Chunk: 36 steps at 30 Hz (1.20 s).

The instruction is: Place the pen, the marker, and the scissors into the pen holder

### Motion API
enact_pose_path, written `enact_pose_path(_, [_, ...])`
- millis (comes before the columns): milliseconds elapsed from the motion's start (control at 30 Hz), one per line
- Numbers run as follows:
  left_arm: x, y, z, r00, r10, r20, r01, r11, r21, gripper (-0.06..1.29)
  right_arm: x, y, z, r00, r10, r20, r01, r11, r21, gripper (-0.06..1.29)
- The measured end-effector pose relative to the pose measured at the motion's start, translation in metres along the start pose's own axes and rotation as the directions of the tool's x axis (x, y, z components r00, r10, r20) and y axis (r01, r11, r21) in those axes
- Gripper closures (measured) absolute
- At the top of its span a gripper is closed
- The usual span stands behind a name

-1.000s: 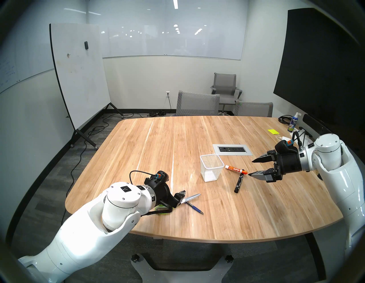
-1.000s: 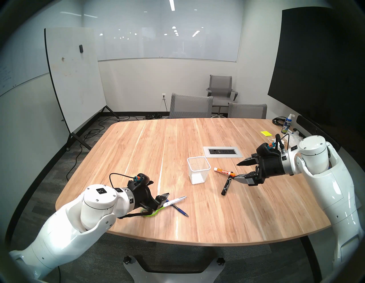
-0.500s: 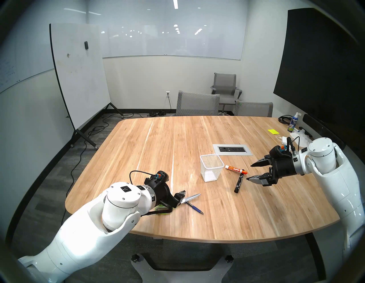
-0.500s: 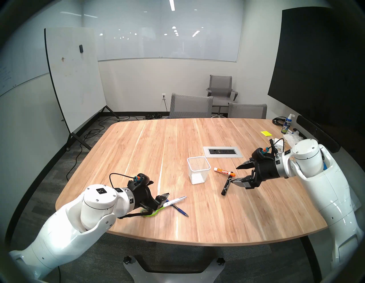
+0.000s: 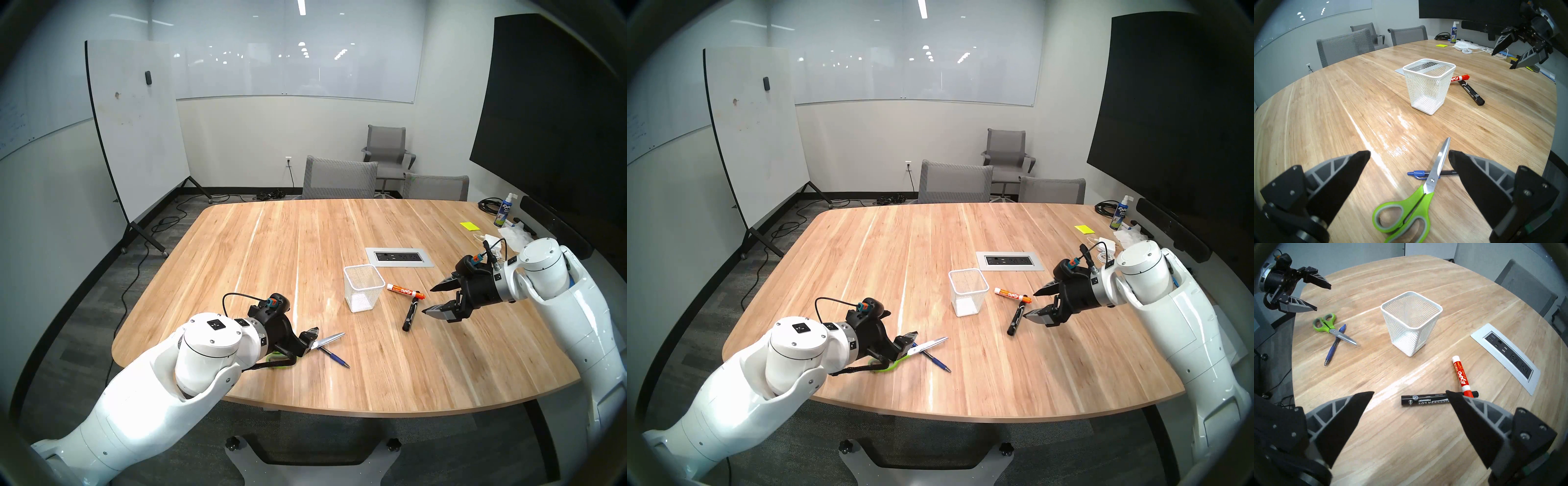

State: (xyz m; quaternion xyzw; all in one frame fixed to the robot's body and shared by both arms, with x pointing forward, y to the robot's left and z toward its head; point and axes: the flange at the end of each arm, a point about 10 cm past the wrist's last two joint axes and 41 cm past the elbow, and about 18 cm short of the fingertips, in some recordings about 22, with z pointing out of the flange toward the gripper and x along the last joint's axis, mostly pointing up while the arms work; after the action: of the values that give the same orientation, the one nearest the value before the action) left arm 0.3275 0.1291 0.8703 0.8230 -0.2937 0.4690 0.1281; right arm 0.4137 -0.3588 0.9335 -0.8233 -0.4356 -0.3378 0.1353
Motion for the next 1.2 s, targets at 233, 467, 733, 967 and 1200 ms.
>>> enact_pose_path(233, [0.000, 0.000, 0.000, 1.000, 0.000, 0.000, 0.000, 1.000, 0.000, -0.01, 0.003, 0.010, 0.007, 1.000, 0.024, 0.009, -0.024, 1.000, 0.000, 0.00])
enact_pose_path(467, [0.000, 0.000, 0.000, 1.000, 0.000, 0.000, 0.000, 1.000, 0.000, -0.01, 0.006, 0.018, 0.017, 0.999, 0.040, 0.024, -0.040, 0.999, -0.001, 0.00])
enact_pose_path(733, [0.000, 0.000, 0.000, 1.000, 0.000, 0.001, 0.000, 1.000, 0.000, -0.01, 0.015, 0.029, 0.037, 0.998, 0.046, 0.049, -0.045, 0.999, -0.027, 0.00])
enact_pose_path(967, [0.000, 0.000, 0.000, 1.000, 0.000, 0.001, 0.000, 1.000, 0.000, -0.01, 0.022, 0.037, 0.053, 0.995, 0.054, 0.079, -0.050, 0.997, -0.054, 0.00])
enact_pose_path(1200, [0.000, 0.000, 0.000, 1.000, 0.000, 0.001, 0.000, 1.000, 0.000, -0.01, 0.024, 0.045, 0.066, 0.991, 0.062, 0.118, -0.053, 0.996, -0.078, 0.00])
